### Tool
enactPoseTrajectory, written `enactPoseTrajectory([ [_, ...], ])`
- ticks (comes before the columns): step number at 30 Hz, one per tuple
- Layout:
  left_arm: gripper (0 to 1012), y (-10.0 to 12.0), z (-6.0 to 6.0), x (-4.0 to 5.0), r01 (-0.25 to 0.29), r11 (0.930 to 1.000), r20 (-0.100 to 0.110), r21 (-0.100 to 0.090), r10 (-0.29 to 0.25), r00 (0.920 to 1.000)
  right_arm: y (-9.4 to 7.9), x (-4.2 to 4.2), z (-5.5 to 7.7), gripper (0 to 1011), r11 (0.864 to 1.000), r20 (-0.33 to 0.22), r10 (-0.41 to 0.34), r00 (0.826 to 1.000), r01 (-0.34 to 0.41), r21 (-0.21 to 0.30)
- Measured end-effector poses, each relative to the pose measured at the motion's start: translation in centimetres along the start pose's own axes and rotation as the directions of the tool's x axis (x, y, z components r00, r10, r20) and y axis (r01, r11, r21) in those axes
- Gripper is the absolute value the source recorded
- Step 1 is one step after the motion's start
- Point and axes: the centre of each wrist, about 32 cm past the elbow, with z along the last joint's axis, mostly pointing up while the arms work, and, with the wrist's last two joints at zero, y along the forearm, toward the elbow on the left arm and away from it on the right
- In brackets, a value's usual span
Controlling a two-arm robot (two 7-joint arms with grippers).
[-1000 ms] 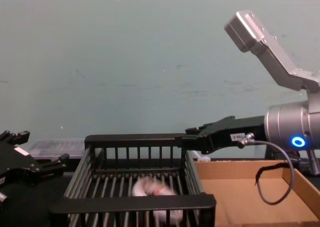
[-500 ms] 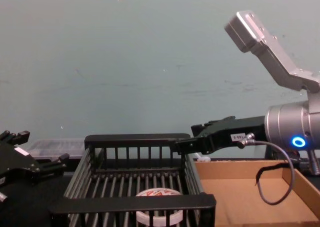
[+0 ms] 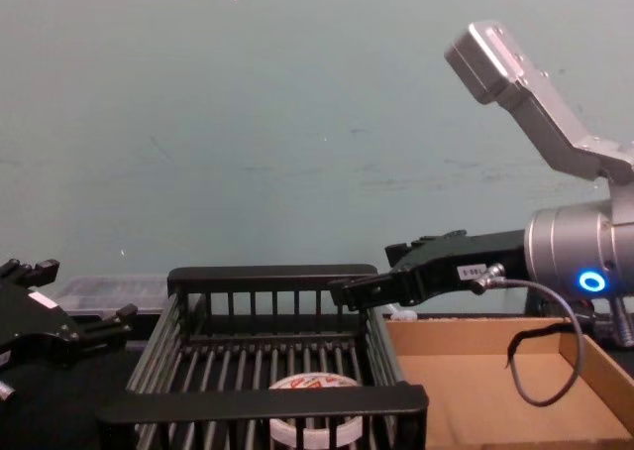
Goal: Pick up the white tape and place it into the black box , Pick up the silver tape and place it into the brown box.
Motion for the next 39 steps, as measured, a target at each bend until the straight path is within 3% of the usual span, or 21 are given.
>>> enactPoseTrajectory([
  [9,1001,0.0,0.0,0.0,0.0,1.0,0.0,0.0,0.0,1.0,-1.7,0.36,0.2,1002,0.999,0.009,-0.038,0.999,0.038,-0.002],
  [23,1001,0.0,0.0,0.0,0.0,1.0,0.0,0.0,0.0,1.0,-7.7,1.13,-0.9,1002,0.999,0.012,-0.045,0.999,0.046,-0.017],
  [31,1001,0.0,0.0,0.0,0.0,1.0,0.0,0.0,0.0,1.0,-11.6,0.27,-2.6,1002,0.997,-0.007,0.002,1.0,-0.003,-0.071],
  [39,1001,0.0,0.0,0.0,0.0,1.0,0.0,0.0,0.0,1.0,-13.4,-1.01,-3.9,1002,0.988,-0.05,0.065,0.997,-0.071,-0.134],
])
